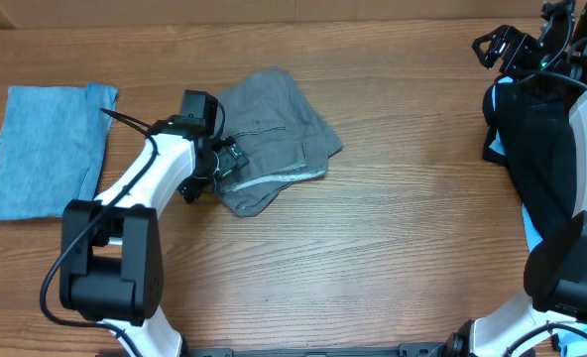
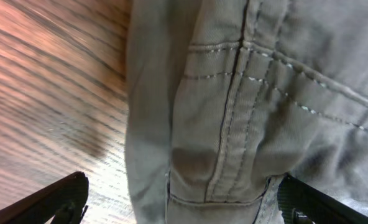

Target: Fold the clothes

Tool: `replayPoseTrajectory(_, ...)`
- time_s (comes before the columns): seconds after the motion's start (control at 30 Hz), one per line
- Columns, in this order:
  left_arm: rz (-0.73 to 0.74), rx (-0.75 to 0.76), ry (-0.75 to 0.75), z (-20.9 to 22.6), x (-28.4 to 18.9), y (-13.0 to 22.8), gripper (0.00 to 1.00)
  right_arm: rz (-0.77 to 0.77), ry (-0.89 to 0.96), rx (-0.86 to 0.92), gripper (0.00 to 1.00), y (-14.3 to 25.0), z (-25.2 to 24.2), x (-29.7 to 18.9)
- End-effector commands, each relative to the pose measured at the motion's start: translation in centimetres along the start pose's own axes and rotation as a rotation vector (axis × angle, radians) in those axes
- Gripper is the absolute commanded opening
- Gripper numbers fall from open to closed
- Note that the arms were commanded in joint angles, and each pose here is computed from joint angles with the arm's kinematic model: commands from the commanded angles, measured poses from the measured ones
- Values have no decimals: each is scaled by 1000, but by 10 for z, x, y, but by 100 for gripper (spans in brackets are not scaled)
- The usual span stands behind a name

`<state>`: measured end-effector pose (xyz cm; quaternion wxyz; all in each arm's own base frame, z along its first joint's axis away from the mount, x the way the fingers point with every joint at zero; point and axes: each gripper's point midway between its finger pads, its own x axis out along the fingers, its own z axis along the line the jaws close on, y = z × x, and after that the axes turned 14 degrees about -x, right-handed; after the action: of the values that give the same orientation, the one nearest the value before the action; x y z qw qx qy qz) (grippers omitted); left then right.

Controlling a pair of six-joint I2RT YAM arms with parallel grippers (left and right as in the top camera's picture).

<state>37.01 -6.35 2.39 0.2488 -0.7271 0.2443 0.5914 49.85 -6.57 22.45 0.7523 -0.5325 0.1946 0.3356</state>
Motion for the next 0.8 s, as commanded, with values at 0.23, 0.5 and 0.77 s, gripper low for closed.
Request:
replayPoseTrajectory(0.23,148,0,-141,22,63,36,100,-4,-1,-4,100,-1,1,-1)
replayPoseTrajectory(0.5,200,-2,-131,21,68,45,74,-4,-1,-4,100,-1,1,-1)
replayPoseTrajectory(0.77,190,15,-112,17,69,42,27,-4,-1,-4,100,-1,1,-1)
